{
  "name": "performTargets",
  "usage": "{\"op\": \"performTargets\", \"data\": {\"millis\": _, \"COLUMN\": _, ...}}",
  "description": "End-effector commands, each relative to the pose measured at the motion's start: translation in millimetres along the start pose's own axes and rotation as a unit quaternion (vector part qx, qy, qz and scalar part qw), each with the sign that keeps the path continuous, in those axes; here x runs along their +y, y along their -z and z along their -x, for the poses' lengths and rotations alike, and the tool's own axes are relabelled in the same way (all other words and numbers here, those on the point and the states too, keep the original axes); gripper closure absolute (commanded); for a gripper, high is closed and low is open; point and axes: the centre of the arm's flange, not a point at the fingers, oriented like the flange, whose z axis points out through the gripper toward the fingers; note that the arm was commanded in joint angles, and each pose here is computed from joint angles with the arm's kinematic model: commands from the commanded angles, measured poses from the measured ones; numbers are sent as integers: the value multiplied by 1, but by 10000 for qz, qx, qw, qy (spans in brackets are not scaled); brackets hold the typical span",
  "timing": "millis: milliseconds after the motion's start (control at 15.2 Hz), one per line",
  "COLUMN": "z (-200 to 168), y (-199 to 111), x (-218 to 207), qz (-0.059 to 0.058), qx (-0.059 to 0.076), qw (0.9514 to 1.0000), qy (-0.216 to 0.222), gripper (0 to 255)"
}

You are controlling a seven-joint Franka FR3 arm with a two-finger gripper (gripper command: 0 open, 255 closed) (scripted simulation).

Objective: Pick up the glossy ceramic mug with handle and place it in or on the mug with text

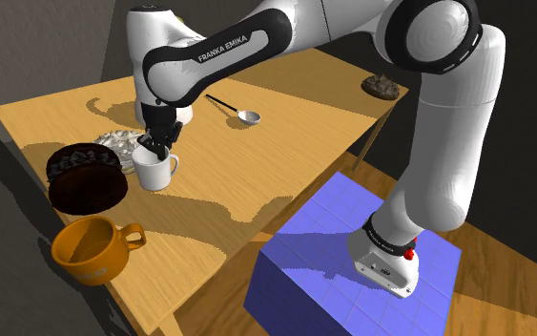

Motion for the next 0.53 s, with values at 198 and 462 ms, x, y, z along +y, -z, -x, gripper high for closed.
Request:
{"op": "performTargets", "data": {"millis": 198, "z": 0, "y": 10, "x": -1, "qz": 1, "qx": -5, "qw": 10000, "qy": -1, "gripper": 255}}
{"op": "performTargets", "data": {"millis": 462, "z": 0, "y": 31, "x": -3, "qz": 1, "qx": -5, "qw": 10000, "qy": -1, "gripper": 255}}
